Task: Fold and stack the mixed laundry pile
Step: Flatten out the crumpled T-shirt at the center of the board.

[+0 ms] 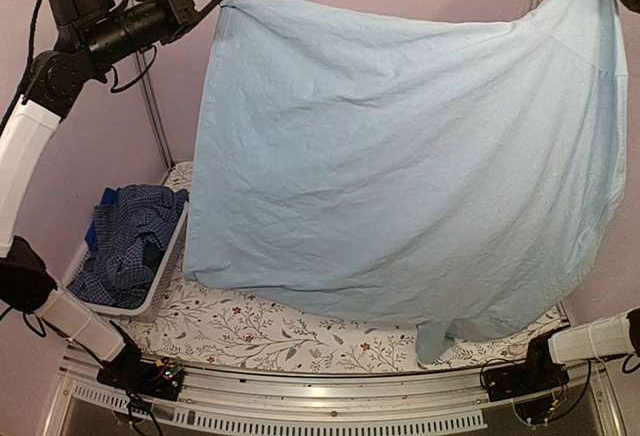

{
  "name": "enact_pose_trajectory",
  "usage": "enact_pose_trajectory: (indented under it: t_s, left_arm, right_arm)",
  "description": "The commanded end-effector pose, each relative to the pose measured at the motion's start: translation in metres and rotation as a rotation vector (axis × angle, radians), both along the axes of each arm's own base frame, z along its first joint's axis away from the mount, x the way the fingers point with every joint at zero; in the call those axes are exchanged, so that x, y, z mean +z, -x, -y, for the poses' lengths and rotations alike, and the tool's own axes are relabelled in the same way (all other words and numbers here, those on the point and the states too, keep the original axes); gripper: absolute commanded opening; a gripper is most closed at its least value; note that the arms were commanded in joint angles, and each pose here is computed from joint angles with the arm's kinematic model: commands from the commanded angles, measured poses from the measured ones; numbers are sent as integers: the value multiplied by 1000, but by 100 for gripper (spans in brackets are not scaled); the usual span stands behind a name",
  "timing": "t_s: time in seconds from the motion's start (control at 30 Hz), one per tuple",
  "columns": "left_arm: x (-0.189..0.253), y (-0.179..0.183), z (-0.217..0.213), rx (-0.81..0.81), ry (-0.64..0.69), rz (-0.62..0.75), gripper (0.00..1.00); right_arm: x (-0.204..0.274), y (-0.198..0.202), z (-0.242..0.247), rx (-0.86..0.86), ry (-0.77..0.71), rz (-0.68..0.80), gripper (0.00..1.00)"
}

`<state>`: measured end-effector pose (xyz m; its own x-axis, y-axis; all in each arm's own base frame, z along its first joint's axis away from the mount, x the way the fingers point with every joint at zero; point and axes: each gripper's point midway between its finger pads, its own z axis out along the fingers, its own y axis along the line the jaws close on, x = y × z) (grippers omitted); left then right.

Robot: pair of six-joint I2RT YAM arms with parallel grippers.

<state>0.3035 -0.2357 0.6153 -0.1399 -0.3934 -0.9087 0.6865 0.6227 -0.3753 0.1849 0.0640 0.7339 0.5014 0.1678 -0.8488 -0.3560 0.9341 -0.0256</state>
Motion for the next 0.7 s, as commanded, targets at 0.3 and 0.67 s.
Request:
enact_pose_trajectory:
  t_s: [0.3, 0.67]
  left_arm:
    - [-310, -206, -59, 264, -130, -626, 0]
    - [-494, -304, -87, 317, -141, -872, 0]
  right_arm:
    - [-287, -301, -59, 20, 172, -616, 0]
    - [-496, -445, -76, 123, 140, -925, 0]
